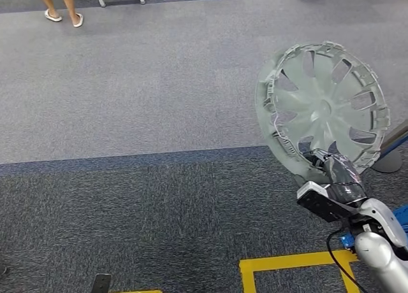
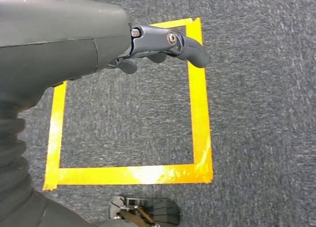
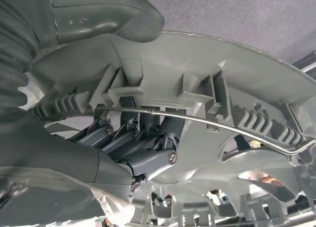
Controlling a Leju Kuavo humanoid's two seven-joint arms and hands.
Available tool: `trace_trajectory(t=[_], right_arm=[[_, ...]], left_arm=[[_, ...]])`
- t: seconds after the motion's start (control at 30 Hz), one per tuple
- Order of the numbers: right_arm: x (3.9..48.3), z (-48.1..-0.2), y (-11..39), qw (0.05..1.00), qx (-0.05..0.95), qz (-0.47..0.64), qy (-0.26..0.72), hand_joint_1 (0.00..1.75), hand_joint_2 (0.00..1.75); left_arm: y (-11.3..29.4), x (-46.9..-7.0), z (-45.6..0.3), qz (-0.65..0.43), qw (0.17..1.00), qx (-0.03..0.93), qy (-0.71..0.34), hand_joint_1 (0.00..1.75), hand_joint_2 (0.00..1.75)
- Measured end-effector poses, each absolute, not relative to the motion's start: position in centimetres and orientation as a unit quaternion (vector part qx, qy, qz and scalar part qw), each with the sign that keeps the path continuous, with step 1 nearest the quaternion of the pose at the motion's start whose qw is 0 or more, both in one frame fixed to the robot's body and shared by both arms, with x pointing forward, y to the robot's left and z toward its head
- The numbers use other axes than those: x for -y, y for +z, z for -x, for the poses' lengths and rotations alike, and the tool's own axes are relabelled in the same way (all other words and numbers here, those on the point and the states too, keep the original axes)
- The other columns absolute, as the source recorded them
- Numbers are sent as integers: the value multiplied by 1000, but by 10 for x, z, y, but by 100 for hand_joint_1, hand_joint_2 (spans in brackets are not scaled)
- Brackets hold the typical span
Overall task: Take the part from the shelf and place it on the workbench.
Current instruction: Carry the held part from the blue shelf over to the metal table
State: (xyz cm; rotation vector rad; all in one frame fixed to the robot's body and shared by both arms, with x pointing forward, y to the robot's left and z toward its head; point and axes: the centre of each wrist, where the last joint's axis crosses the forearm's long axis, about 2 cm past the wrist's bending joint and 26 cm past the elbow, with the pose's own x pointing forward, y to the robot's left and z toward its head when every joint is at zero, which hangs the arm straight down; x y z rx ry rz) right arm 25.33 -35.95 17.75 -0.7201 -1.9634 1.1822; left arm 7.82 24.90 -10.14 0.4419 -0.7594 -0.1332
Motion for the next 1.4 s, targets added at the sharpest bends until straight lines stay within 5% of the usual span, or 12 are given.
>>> trace_trajectory(t=[1.4], right_arm=[[357, -260, 187, 346, 762, 281, 471, 175, 175]], left_arm=[[-101, -248, -80, -213, 903, 367, -68, 0, 175]])
